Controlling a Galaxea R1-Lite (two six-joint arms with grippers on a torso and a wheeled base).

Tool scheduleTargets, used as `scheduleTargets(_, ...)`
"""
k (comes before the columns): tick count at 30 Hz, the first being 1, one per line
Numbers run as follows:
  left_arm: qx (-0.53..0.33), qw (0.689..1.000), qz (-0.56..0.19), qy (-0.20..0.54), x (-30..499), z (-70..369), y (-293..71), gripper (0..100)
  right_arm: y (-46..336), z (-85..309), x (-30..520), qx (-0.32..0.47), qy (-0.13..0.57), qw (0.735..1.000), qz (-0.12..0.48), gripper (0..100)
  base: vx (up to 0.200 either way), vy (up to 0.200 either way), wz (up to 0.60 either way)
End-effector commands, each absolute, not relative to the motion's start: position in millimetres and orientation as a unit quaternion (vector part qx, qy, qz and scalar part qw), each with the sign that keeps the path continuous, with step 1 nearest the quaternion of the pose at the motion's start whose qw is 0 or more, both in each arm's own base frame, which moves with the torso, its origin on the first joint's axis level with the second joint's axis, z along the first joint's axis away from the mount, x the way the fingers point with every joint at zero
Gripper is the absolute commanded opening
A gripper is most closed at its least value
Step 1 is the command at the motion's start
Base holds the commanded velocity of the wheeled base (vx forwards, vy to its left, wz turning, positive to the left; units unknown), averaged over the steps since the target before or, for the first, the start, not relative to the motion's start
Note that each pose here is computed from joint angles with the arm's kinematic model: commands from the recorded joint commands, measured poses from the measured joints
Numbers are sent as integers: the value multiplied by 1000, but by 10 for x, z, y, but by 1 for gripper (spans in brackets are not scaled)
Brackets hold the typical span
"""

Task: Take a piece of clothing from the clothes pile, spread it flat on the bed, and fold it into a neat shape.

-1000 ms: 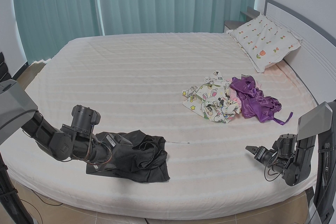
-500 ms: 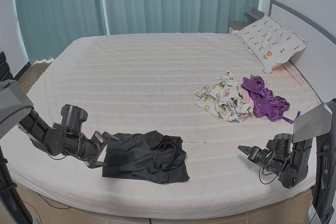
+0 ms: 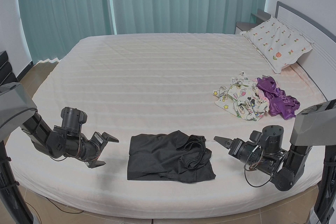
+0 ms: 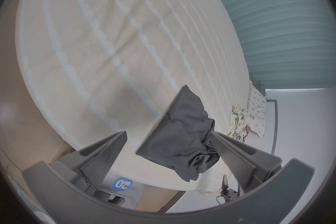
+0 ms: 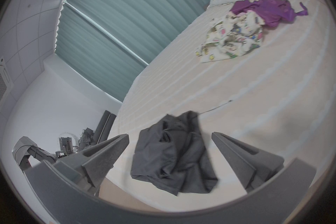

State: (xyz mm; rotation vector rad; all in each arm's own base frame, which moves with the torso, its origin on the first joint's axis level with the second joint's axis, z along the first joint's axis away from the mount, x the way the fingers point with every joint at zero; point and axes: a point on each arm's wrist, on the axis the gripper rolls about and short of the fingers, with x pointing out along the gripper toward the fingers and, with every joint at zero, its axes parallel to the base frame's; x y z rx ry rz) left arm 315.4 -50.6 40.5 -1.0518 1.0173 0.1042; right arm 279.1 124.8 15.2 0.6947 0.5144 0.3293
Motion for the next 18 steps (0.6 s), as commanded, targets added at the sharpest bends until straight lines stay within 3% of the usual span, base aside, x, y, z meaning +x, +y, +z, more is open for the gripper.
scheduleTargets(1,-479,745,47,462,3131,343,-501,100,1555,222,2851,332,243,889,202,100,0,200,0)
scheduleTargets(7,-469,759,32,450,3097,275,-505,100,1813,-73,2930,313,288,881,207,100,0,0,0)
scheduleTargets(18,-467,761,32,449,3102,251,-514,100,1821,-230,3050,299,296,886,195,100,0,0,0)
